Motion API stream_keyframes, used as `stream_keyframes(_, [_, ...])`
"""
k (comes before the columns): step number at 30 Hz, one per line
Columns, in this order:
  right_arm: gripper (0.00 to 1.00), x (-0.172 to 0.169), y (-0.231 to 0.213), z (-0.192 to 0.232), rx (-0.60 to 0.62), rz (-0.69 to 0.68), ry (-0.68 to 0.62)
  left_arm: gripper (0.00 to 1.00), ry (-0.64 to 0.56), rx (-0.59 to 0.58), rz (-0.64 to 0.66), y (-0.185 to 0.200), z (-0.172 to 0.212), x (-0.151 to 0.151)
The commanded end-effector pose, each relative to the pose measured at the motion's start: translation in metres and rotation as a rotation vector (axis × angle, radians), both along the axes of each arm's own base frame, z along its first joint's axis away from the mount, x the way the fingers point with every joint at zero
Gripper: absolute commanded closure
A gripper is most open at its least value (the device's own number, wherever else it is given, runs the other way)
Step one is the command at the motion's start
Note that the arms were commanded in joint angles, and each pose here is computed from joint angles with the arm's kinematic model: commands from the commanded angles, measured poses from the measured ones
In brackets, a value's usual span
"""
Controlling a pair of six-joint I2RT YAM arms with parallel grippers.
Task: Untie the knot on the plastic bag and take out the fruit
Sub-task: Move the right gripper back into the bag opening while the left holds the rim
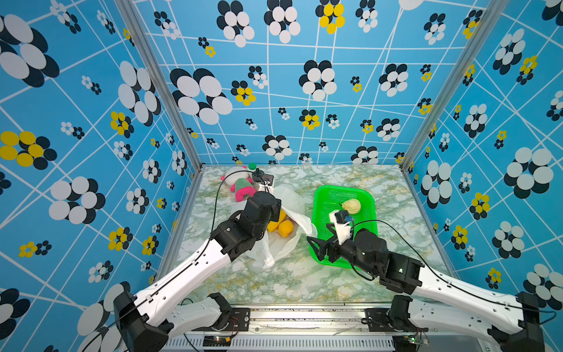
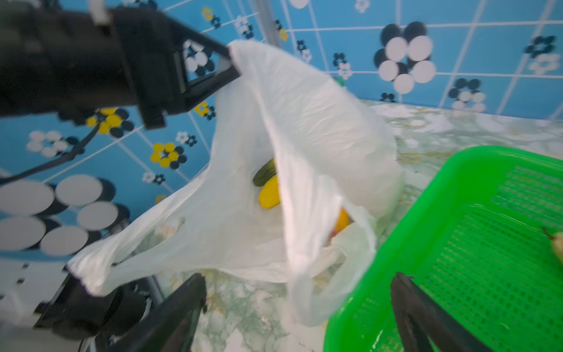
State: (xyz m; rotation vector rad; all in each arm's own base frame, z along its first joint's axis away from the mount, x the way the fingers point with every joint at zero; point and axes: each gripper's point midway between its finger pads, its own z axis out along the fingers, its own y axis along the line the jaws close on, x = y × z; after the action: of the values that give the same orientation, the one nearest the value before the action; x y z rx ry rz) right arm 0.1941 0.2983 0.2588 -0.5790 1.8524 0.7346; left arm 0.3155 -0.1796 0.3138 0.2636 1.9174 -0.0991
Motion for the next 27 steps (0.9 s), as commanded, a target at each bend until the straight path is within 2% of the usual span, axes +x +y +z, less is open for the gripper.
stream_keyframes(1, [0.21,-0.003,0.050,0.009,-0.017,0.106,-0.065,1.00,-0.038,-0.026,-0.087,-0.006,0.010,-0.006])
stream_keyframes(2, [0.29,-0.004,0.065,-0.001,-0.071,0.118,-0.053,1.00,-0.032,-0.032,-0.072,-0.002,0.010,-0.006])
stream_keyframes(4, [0.37,-0.003,0.085,-0.016,-0.146,0.115,-0.050,1.00,-0.019,-0.033,-0.047,0.004,0.007,-0.005])
stream_keyframes(7, [0.43,0.003,0.108,-0.042,-0.193,0.106,-0.025,1.00,-0.011,-0.042,-0.025,0.008,0.004,-0.004])
stream_keyframes(12, [0.43,0.020,0.115,-0.066,-0.222,0.022,-0.031,1.00,0.018,-0.031,-0.025,0.004,-0.001,0.000])
stream_keyframes(16, [0.46,0.033,0.123,-0.089,-0.297,-0.029,-0.027,1.00,0.045,-0.014,-0.012,0.003,-0.008,0.003])
stream_keyframes(23, [0.45,0.073,0.104,-0.120,-0.385,-0.207,0.028,1.00,0.032,-0.037,0.016,0.011,-0.004,0.000])
stream_keyframes(27, [0.36,0.094,0.086,-0.140,-0.444,-0.300,0.060,1.00,0.036,-0.042,0.018,0.013,-0.005,-0.003])
